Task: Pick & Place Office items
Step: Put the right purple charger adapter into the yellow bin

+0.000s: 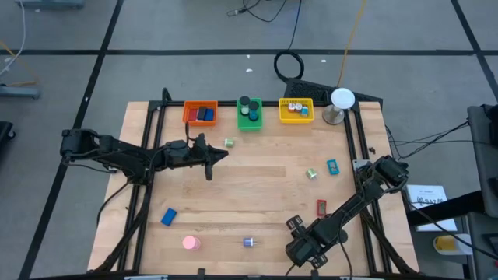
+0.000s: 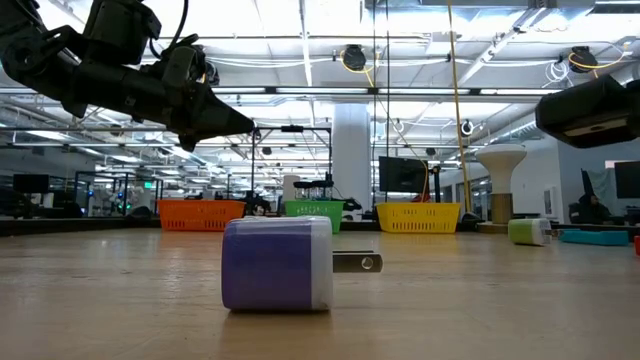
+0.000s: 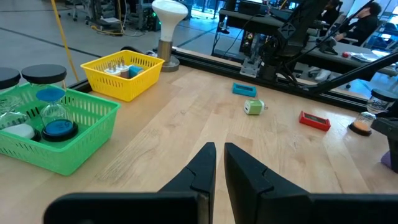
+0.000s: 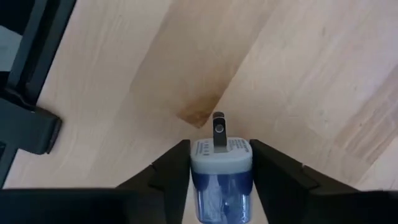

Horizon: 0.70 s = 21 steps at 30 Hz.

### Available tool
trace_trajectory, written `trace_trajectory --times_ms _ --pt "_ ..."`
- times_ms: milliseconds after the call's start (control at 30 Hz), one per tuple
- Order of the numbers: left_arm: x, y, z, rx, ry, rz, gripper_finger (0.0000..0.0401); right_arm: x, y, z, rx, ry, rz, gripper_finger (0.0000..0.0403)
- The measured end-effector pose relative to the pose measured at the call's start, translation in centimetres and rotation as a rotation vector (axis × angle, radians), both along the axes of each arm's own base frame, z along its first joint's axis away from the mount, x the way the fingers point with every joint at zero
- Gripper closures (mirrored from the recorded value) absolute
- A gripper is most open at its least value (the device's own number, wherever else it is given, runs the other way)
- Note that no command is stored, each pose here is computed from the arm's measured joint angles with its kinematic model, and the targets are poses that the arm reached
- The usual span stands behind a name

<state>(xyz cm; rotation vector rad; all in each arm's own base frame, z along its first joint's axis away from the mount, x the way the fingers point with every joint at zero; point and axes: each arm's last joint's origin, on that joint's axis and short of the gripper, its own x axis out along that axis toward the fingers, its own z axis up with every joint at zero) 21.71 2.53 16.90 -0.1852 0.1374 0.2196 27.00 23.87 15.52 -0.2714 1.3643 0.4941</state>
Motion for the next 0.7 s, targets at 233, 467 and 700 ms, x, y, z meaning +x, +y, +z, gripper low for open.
trace_trajectory --times_ms 233,467,700 --pt "0.0 0.0 0.0 0.000 0.000 0.000 0.0368 0.4 -1.4 0.6 -0.037 0.012 -0.156 0.0277" --pt "0.0 0.0 0.0 0.000 0.000 0.000 0.0368 1.3 -6.4 4.8 -0.177 -0.229 -0.343 0.0274" --pt "0.0 0.0 0.0 0.000 0.003 0.001 0.0368 0.4 -14.3 3.5 -0.069 -0.595 -0.552 0.0274"
